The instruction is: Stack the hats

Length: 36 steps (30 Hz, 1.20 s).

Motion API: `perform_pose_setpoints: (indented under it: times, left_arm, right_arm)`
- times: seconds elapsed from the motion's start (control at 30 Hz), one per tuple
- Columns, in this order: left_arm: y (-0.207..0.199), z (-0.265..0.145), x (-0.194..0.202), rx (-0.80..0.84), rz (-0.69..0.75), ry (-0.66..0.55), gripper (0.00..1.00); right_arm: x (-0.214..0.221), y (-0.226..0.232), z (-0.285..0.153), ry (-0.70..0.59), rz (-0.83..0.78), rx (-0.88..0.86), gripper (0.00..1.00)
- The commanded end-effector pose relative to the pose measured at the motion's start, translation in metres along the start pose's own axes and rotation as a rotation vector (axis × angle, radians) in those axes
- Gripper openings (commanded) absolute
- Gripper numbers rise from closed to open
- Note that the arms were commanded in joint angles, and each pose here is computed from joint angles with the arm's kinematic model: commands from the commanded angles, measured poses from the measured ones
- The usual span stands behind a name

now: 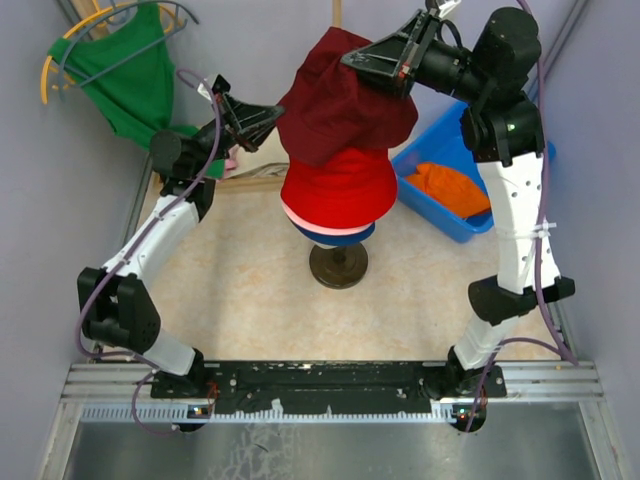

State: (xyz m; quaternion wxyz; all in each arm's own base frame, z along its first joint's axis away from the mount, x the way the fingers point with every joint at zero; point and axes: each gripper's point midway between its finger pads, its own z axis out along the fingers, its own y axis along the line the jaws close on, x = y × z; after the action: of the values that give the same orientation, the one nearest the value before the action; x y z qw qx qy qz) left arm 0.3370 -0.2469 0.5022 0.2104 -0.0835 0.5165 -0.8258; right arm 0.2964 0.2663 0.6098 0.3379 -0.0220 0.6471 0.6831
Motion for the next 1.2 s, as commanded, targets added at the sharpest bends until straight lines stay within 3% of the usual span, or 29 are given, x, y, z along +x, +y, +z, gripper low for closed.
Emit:
perform_pose_setpoints:
  times: [0.0,0.67,1.17]
  left_arm:
    - [-0.032,0.004,0.013,0.032,0.036,0.021,0.08]
    - [-0.058,0.011,0.02,0.046,0.07,0.053,0.08]
    - [0.005,-0.016,0.021,0.047,0.127,0.086,0.07]
  right_arm:
    - [0.015,0.025,-0.008,0.036,0.027,-0.066,0.0]
    - [0.013,0.083,-0.026,0.003,0.076,-0.194,0.0]
    - [0.037,-0.004,-0.025,0.014,0.067,-0.015,0.0]
